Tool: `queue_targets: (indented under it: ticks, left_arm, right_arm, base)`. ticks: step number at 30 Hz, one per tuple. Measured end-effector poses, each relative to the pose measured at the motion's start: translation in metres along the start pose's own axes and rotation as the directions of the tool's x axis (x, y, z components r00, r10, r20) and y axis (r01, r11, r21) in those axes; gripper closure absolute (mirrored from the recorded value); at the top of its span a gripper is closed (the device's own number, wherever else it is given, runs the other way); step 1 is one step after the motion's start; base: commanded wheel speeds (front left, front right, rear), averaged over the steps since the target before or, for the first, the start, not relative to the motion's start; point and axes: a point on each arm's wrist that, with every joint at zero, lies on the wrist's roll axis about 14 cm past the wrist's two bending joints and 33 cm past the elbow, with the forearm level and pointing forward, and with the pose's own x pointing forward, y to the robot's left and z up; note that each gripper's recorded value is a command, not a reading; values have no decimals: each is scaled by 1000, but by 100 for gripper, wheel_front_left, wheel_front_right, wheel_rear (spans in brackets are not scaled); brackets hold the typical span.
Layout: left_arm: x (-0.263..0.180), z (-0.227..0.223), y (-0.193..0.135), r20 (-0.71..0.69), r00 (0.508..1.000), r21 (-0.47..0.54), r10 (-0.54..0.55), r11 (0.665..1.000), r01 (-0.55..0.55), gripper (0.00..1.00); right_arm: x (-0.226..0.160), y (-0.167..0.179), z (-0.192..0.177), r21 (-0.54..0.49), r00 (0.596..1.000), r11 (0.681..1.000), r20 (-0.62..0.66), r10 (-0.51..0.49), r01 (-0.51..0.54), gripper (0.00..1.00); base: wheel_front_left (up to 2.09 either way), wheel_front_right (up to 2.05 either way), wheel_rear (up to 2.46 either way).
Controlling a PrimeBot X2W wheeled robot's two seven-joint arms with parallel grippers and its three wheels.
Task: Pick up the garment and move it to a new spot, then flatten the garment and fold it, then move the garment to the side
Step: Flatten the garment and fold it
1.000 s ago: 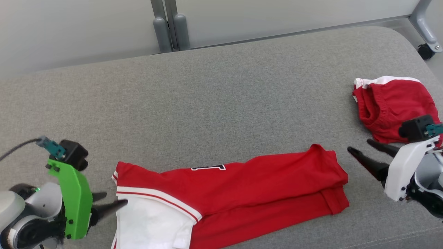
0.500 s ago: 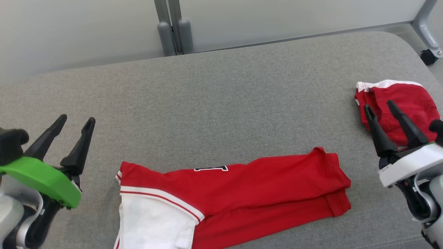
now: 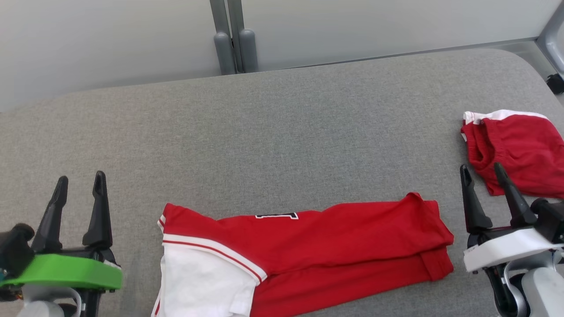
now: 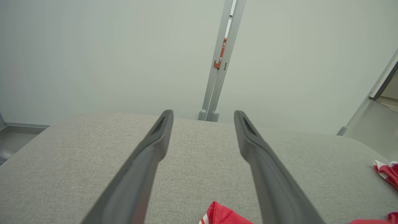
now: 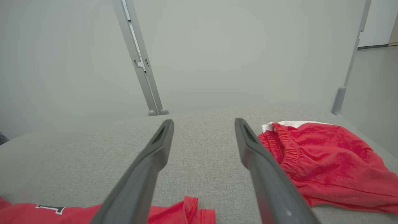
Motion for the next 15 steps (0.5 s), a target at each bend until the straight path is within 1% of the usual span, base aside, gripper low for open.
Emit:
queue_targets:
  ticks: [3,10,13,15]
  left_arm:
    - [-14,-12,4,5,999,0,34,999,-34,0]
    - [-29,-29,4,11,999,-22,51,998,-50,0]
    - [-31,-36,2,1,999,-34,42,999,-41,0]
    - [-32,-40,3,-4,999,-36,41,998,-42,0]
  right_arm:
    - [-7,3,-9,3,1000,1000,-23,-9,9,0]
    - [-10,-2,-16,-24,998,999,-59,-24,23,0]
    - [-10,1,-27,-28,994,1000,-110,-14,11,0]
    - [-9,4,-40,-18,985,1000,-174,-9,6,0]
  base:
    - [0,0,0]
    - [0,0,0]
    - [0,0,0]
    - [0,0,0]
